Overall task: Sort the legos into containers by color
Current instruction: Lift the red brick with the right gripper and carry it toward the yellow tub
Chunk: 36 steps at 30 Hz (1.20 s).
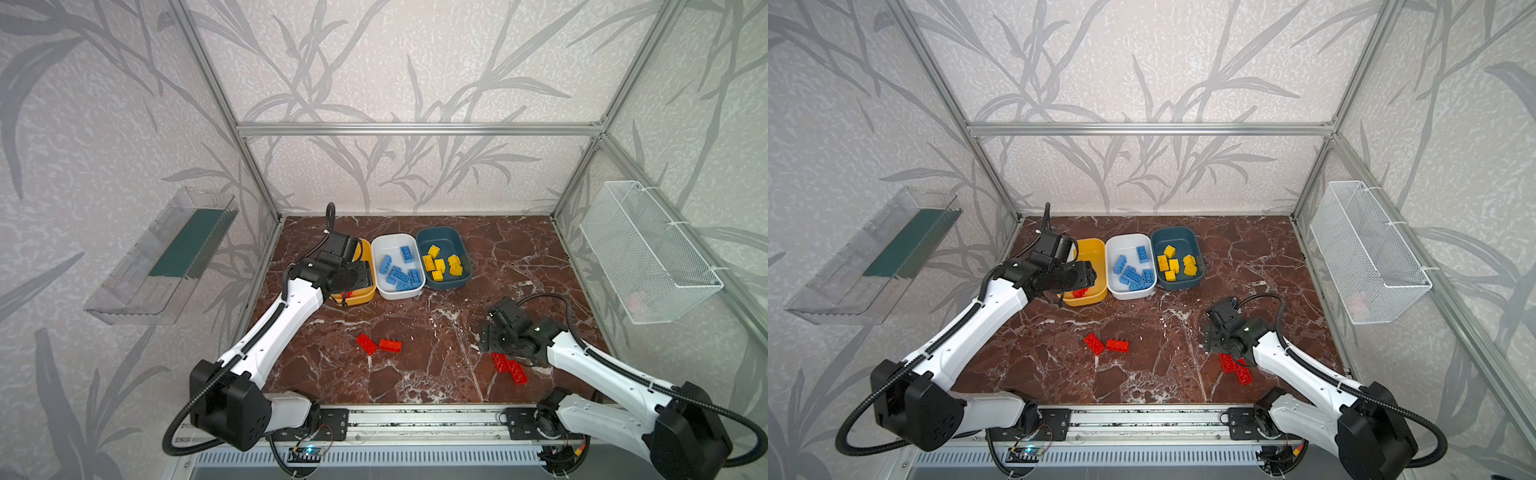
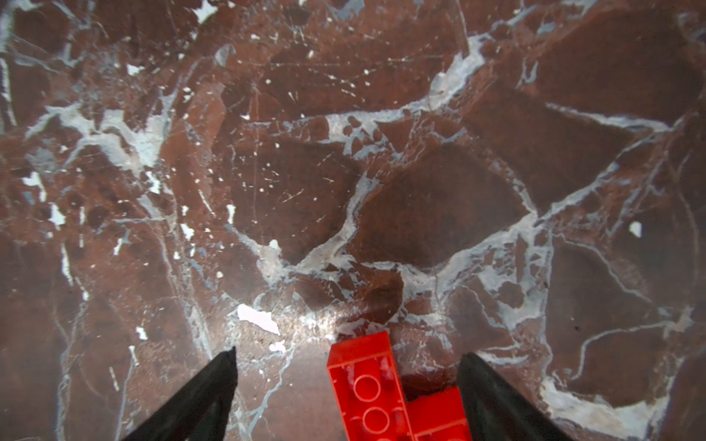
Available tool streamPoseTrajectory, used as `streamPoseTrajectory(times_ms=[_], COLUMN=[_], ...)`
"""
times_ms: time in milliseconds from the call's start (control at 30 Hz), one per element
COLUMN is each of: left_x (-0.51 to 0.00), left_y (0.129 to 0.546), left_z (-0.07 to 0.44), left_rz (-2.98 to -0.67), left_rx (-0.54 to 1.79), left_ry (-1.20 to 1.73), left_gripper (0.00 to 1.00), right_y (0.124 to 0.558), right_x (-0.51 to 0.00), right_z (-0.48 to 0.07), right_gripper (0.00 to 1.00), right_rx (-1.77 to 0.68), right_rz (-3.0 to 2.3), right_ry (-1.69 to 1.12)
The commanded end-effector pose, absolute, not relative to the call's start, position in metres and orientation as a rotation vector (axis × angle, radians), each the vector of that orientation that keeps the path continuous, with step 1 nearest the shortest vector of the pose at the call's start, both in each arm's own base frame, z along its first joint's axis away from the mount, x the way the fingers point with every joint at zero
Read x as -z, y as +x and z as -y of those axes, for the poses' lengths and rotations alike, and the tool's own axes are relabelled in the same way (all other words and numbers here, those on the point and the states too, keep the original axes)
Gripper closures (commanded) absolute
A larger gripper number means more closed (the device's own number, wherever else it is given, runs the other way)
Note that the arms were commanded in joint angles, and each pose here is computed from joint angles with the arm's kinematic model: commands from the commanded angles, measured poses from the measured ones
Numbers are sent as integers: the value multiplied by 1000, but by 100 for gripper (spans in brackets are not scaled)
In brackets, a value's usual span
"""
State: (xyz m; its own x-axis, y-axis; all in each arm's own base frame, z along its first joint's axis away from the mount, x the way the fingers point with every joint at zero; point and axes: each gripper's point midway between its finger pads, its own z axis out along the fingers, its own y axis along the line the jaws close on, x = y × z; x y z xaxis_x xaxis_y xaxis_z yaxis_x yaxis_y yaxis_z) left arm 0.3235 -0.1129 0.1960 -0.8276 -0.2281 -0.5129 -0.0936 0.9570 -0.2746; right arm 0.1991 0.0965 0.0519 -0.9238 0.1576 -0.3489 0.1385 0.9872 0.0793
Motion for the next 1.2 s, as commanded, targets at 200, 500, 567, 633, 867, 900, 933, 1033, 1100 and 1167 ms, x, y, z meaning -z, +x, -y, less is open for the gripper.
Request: streamPoseTrajectory(times_ms=[200,500,567,633,867,900,933,1033,1100,1167], left_x=[-185,-181,-181,-181,-181,-181,-181,-185,-188,-192], left_y=[299,291,291,291,288,288,288,286,283,281], left_z=[105,99,97,96,93,92,92,91,89,87], left_rz=[-2531,-2533,-2529,-2529,-2525,-2524,-2523,-2514,-2504,-2493], left_rx=[335,311,302,294,279,278,277,277,277,269], left_ry=[-258,-266,-267,-271,-279,-280,-282,-284,-285,-282], left_gripper=[32,33,33,33,33,33,33,33,33,33], right_y=[192,191,191,191,194,194,196,201,205,212], right_x=[-24,-12,-10,-9,-11,-12,-14,-22,-31,-44], right_z=[-92,-100,-100,-101,-105,-105,-106,-111,-117,-128], right_gripper=[21,46,52,57,71,71,71,73,73,73], right_rx=[41,26,38,39,24,20,16,-16,-61,-135], right_rz=[-2882,-2944,-2956,-2962,-2958,-2955,-2950,-2933,-2909,-2877], right_ry=[148,101,63,54,35,34,31,17,-2,-40])
